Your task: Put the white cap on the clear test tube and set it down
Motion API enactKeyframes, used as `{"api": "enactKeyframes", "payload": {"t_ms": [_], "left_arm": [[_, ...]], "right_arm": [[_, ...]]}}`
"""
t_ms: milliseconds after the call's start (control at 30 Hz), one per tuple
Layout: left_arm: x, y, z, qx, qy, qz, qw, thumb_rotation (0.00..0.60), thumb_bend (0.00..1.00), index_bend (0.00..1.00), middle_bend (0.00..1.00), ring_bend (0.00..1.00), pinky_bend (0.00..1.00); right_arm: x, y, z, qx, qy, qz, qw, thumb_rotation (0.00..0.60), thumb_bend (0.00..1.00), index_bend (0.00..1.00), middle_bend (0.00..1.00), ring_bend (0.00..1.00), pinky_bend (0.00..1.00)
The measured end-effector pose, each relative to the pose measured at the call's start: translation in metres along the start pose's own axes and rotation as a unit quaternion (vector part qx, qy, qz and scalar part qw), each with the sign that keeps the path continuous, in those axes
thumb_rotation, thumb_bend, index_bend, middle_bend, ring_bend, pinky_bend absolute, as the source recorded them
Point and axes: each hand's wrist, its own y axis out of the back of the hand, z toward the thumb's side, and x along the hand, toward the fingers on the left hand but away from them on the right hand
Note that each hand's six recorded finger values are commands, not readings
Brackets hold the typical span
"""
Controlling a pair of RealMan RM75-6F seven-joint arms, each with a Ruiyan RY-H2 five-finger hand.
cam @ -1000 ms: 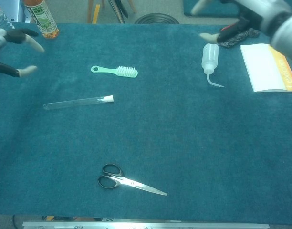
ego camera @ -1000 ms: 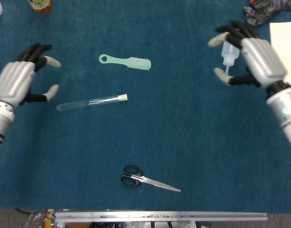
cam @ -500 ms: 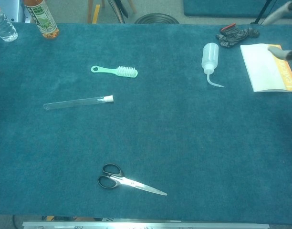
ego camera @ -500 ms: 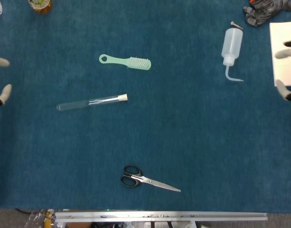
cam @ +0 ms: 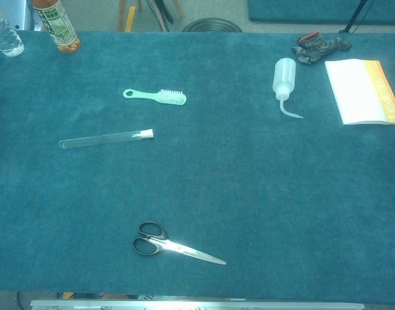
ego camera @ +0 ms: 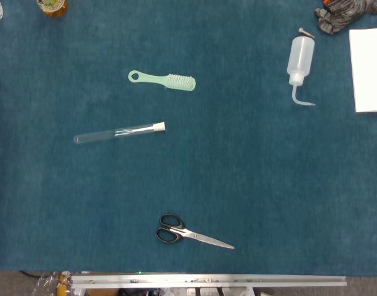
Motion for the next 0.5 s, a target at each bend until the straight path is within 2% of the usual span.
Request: {"api": "enactKeyframes", "payload": {"t_ms": [500], "left_arm": [[-0.011, 0.004, -0.004, -0.013, -0.002, 0.009, 0.9999, 0.534, 0.34, 0.34, 0.12, 0.00, 0.10]], "right_arm": [[0.014, 0.009, -0.003, -0.005, -0.010, -0.015, 0.9998, 0.600, 0.28, 0.33, 0.22, 0.00, 0.06]]}}
